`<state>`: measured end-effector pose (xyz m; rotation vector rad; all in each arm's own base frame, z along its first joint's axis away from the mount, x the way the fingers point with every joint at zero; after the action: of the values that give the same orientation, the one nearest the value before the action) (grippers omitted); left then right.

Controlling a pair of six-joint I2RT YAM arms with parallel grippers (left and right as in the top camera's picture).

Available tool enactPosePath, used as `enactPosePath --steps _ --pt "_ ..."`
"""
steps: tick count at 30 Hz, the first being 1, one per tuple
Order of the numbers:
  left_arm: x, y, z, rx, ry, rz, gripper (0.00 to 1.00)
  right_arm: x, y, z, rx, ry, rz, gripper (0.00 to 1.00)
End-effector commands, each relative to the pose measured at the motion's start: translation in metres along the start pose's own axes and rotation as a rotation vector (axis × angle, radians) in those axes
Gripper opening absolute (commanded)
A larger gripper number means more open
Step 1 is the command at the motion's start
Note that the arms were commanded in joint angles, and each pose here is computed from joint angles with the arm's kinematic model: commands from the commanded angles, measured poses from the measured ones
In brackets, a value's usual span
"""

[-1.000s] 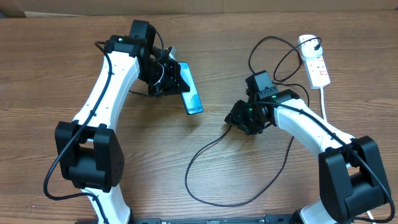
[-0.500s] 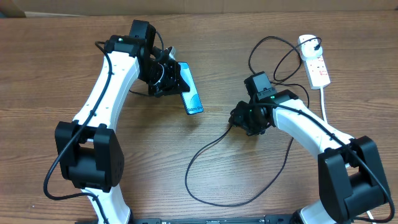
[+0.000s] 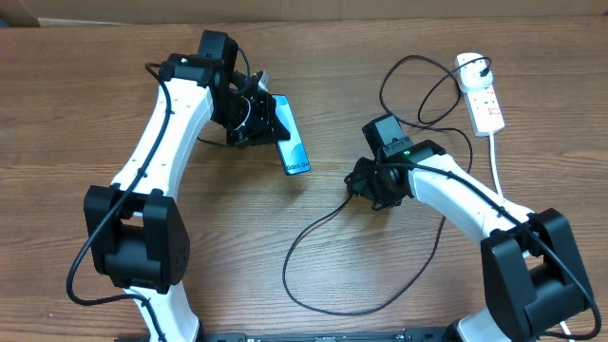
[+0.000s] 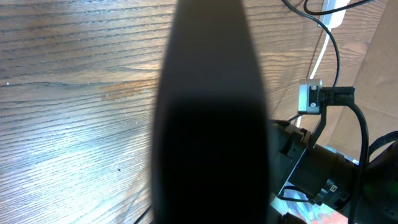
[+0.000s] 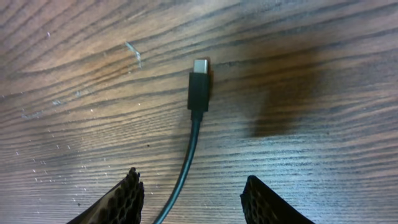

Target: Plug charger to phone and switch on socket

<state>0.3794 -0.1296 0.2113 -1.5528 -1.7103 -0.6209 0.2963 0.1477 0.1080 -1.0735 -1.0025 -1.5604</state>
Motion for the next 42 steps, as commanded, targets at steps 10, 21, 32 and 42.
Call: enactPosePath --steps 10,21,32,42 --pt "0.0040 0.0011 -0.0062 -0.004 -0.047 0.002 0.04 -0.0010 0.0031 -0.0013 0.002 -0.026 -0.036 0.51" --pt "0.0040 0.0011 -0.0062 -0.004 -0.048 0.001 0.04 -0.0013 0.0039 -0.0007 0.003 -0.022 -0.040 0.56" --pt "0.0040 0.0034 -0.0073 -0.014 -0.053 -0.011 0.04 -0.0013 0.0042 -0.0006 0.003 -0.022 -0.042 0.57" --pt "0.0040 0.0041 -0.0076 -0.018 -0.055 -0.014 0.04 -0.0013 0.0060 0.0008 0.005 -0.014 -0.053 0.58"
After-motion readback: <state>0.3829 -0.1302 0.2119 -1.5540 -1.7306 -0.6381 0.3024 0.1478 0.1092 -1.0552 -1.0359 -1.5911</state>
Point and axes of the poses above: each gripper's point midway between its finger pads, its own x axis back along the fingers, its own z axis along the line the jaws close on, y = z × x, the point moved 8 cm from there along x, back along the fingers, and after that the axes turned 7 degrees about x, right-handed, at the moved point
